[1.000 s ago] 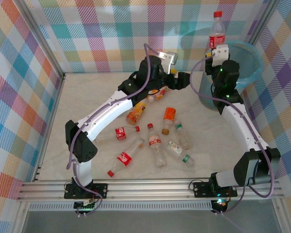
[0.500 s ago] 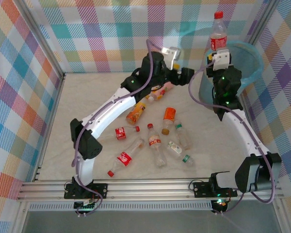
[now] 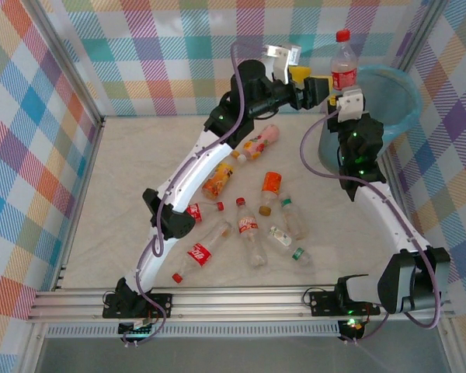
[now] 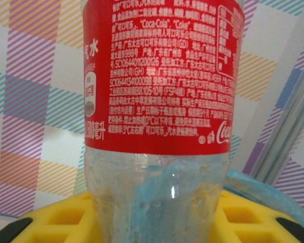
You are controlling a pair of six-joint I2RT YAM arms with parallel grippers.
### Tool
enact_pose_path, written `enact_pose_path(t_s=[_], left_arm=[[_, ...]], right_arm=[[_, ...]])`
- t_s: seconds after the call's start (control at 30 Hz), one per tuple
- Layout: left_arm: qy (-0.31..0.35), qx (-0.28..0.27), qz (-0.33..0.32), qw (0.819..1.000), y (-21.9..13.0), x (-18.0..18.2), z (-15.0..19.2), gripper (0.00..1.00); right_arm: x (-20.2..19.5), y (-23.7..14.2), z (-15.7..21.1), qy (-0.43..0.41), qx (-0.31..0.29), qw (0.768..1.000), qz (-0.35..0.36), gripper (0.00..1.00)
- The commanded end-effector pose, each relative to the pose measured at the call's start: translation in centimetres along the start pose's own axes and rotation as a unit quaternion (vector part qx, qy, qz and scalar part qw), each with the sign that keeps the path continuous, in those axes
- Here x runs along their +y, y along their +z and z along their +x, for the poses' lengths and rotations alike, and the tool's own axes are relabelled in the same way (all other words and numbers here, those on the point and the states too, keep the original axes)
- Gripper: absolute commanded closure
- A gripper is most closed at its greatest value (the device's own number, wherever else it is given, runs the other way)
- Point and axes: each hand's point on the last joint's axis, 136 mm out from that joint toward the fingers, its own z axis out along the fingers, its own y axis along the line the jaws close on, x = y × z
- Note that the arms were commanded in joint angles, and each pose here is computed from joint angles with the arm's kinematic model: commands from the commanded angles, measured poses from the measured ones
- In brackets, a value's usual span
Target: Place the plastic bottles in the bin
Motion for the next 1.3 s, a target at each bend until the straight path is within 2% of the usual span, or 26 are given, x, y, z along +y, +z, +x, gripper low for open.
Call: enact_pose_path(t_s=[0.0, 0.2, 0.5, 0.6, 0.67, 0.83, 0.93, 1.27], left_arm=[[-0.026, 0.028, 0.009, 0.999, 0.4, 0.7, 1.9, 0.12], [-0.035, 0.072, 0.003, 0.997, 0.1, 0.7, 4.0, 0.13], [-0.031, 0.096, -0.021, 0.995, -0.7, 1.4, 5.2, 0.13], [-0.034, 0.103, -0.025, 0.994, -0.7, 1.7, 5.9, 0.13], [-0.035, 0.107, -0.027, 0.993, -0.7, 1.9, 6.3, 0.13], [-0.037, 0.110, -0.031, 0.993, -0.5, 2.3, 6.8, 0.13], [-0.030, 0.094, -0.021, 0.995, -0.2, 2.0, 6.1, 0.12], [0.025, 0.010, 0.053, 0.998, -0.6, -0.7, 0.3, 0.11]], right_arm=[[-2.6, -0.3, -3.0, 0.010, -0.067, 0.995, 0.067, 0.60], [-2.4, 0.0, -3.2, -0.002, -0.104, 0.992, 0.077, 0.61], [-2.4, -0.1, -2.9, -0.018, -0.078, 0.995, 0.066, 0.59], [-2.7, -0.3, -2.9, -0.037, -0.084, 0.993, 0.080, 0.59], [-2.7, -0.4, -2.9, -0.054, -0.093, 0.990, 0.088, 0.54], [-2.2, 0.2, -2.8, -0.131, -0.095, 0.981, 0.111, 0.53], [-1.8, 0.0, -2.6, -0.124, -0.087, 0.984, 0.095, 0.54], [-0.3, -1.4, -1.5, -0.098, -0.068, 0.992, 0.039, 0.57]])
